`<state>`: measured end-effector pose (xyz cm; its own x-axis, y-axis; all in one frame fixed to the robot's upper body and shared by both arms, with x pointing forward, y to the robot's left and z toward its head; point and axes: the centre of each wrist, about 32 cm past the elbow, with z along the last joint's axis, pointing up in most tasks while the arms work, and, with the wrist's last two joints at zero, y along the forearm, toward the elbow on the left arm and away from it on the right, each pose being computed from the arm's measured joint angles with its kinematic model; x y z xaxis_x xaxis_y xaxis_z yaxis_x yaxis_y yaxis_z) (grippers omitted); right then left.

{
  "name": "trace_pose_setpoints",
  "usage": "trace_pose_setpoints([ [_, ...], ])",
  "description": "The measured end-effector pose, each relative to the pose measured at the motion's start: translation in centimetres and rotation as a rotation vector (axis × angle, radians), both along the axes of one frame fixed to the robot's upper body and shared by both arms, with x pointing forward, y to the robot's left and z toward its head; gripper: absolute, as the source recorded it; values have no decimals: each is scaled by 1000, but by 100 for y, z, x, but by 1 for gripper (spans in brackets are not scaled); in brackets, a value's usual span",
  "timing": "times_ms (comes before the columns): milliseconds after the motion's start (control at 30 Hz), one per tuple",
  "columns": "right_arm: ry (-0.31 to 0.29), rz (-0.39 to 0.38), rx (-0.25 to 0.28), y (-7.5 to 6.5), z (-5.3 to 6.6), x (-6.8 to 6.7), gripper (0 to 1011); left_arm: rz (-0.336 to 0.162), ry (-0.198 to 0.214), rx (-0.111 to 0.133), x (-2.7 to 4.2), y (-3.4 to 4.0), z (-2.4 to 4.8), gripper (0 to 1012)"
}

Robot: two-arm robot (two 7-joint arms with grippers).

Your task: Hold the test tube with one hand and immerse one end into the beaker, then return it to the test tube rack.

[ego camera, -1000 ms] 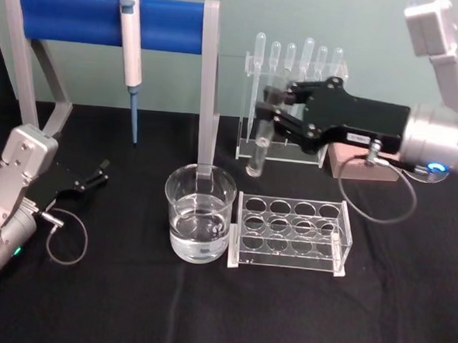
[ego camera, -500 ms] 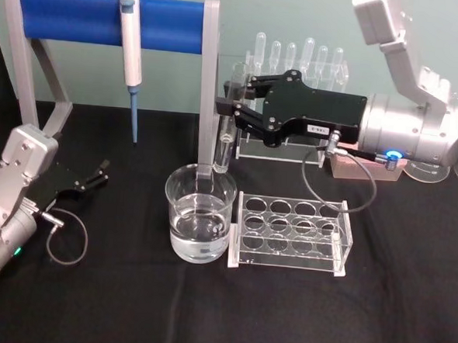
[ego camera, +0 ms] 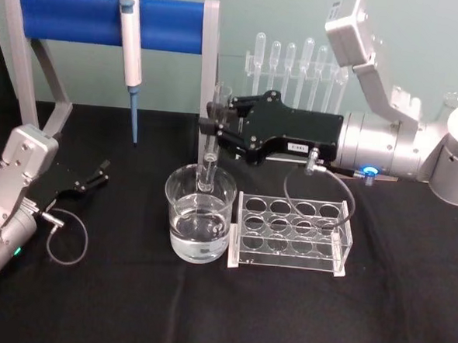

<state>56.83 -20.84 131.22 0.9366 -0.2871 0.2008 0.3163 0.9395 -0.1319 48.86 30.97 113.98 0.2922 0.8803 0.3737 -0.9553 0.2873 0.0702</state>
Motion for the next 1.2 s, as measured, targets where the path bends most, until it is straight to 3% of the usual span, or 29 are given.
trace_pose_setpoints([
  [533,47,17,-13,57,-303,-12,237,0,0,0,0,0,-1,1000],
  [1200,66,-5,-48,57,-528,41,238,0,0,0,0,0,0,1000],
])
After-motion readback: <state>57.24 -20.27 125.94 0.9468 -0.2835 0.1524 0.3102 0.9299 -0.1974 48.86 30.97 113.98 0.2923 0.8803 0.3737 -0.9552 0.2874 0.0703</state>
